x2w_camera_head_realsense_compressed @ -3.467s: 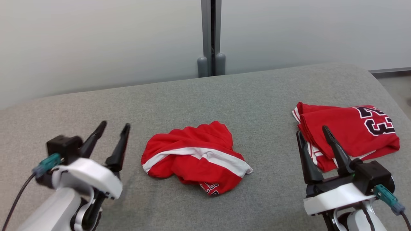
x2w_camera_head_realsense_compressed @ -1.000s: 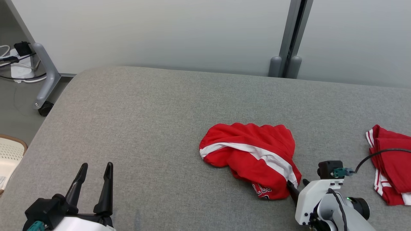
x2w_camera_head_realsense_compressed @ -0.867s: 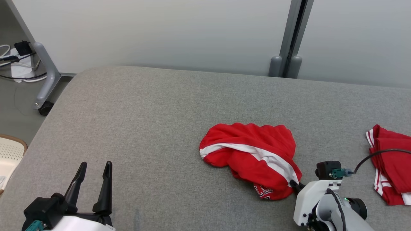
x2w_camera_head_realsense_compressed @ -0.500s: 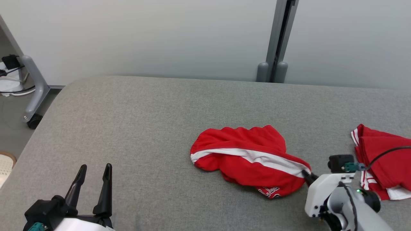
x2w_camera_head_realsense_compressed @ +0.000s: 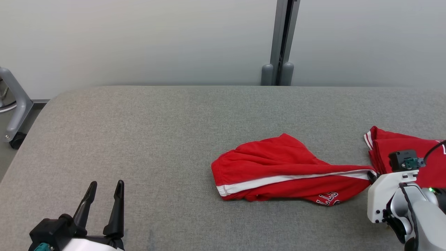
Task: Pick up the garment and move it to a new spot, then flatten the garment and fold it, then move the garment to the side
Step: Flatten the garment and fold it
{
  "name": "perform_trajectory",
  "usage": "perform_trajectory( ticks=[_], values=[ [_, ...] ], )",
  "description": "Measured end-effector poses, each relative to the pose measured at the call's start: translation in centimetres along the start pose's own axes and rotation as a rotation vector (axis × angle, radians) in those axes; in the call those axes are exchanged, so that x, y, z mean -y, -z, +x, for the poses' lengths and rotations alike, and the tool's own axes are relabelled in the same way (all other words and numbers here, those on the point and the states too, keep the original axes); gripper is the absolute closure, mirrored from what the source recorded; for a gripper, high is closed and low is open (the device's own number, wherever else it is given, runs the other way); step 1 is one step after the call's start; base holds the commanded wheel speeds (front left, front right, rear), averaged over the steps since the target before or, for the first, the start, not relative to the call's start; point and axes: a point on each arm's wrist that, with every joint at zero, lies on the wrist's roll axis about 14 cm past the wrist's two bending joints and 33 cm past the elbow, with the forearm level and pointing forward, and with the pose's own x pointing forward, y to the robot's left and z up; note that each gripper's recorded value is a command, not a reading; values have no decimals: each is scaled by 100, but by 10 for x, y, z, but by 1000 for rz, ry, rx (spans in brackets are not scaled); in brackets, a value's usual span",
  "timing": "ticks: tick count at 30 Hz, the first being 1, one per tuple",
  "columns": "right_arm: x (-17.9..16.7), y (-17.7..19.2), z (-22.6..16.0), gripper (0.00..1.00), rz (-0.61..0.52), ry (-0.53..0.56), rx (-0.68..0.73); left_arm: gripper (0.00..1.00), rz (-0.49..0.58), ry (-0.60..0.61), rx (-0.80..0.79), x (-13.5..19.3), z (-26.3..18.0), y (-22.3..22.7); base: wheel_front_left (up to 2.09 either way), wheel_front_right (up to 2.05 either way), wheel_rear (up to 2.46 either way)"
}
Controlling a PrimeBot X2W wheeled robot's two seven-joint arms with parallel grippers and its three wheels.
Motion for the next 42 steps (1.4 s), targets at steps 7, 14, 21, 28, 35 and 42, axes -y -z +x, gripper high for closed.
perform_trajectory(
  ticks=[7, 14, 21, 28, 35, 42],
  values=[
    [-18, 7, 7, 0, 24, -28, -6, 0, 4, -1, -5, -3, 2, 1, 0, 0, 0],
    [-26, 0, 3, 0, 55, -39, 38, 0, 6, 3, -4, -2, 1, 1, 0, 0, 0],
    [-25, -51, -17, 0, 104, -40, 290, 0, 5, 24, 4, 6, 5, -1, 0, 0, 0],
    [-13, -92, -58, 0, 162, 6, 555, 0, 8, 47, 24, 13, 11, -8, 0, 0, 0],
    [-10, -100, -96, 0, 191, 45, 736, 0, 18, 62, 40, 17, 14, -12, 0, 0, 0],
    [-16, -79, -112, 0, 195, 51, 763, 0, 14, 54, 52, 17, 11, -14, 0, 0, 0]
  ],
)
